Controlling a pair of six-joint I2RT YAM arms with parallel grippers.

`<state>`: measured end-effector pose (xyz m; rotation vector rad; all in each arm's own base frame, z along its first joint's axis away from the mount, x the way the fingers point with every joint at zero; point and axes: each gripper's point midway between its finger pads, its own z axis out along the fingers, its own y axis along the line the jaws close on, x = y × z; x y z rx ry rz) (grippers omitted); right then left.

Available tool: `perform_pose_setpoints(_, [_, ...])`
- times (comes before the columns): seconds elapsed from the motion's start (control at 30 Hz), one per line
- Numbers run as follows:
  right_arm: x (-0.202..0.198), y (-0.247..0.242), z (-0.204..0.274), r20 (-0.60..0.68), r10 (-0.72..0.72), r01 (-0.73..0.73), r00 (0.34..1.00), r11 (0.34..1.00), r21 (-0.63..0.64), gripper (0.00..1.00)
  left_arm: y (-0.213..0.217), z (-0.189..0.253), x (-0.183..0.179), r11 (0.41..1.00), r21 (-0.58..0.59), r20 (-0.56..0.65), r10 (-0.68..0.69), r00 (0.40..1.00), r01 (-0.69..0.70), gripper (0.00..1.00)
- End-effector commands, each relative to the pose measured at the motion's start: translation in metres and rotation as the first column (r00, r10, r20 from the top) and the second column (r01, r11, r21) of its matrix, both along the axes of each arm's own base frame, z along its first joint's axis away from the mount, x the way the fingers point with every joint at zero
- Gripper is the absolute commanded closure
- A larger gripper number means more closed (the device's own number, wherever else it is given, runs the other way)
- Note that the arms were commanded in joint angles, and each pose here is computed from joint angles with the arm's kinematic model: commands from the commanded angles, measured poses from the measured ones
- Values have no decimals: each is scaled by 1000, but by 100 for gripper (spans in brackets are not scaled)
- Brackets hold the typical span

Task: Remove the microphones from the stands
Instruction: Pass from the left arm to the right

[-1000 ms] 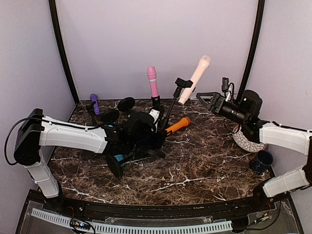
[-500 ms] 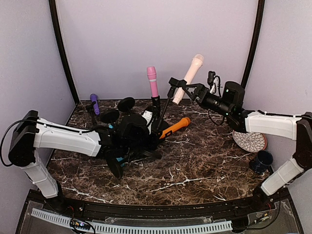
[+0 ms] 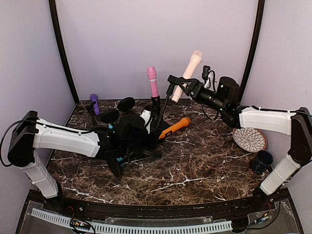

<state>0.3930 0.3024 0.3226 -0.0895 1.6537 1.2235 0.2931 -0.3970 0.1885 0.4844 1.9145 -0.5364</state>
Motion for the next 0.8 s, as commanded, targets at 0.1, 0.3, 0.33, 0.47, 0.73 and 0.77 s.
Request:
perform_pose_setpoints(0.1, [6, 7, 30, 90, -4, -1, 996, 999, 49, 33, 6, 52, -2, 990, -143, 95, 17, 995, -3, 100])
perform_pose_setpoints(0.3, [8, 13, 30, 92, 20, -24, 996, 999, 49, 49, 5, 51, -3, 990, -140, 97, 13, 995, 1, 100])
perform_pose_setpoints(0.33, [8, 13, 29, 90, 18, -22, 996, 999, 44, 51, 5, 51, -2, 990, -139, 99, 11, 995, 3, 100])
perform_pose_setpoints(0.47, [7, 11, 27, 96, 3, -5, 995, 1000, 16, 59, 2, 52, -2, 991, -135, 102, 6, 995, 8, 100])
perform_pose_setpoints(0.73, [-21, 6, 46, 258, 59, -46, 964, 997, -59, 75, -8, 52, -9, 987, -144, 89, -65, 994, 77, 68])
perform_pose_setpoints(0.77, [-26, 6, 47, 280, 77, -60, 957, 996, -70, 76, -7, 52, -11, 985, -147, 89, -74, 993, 86, 53])
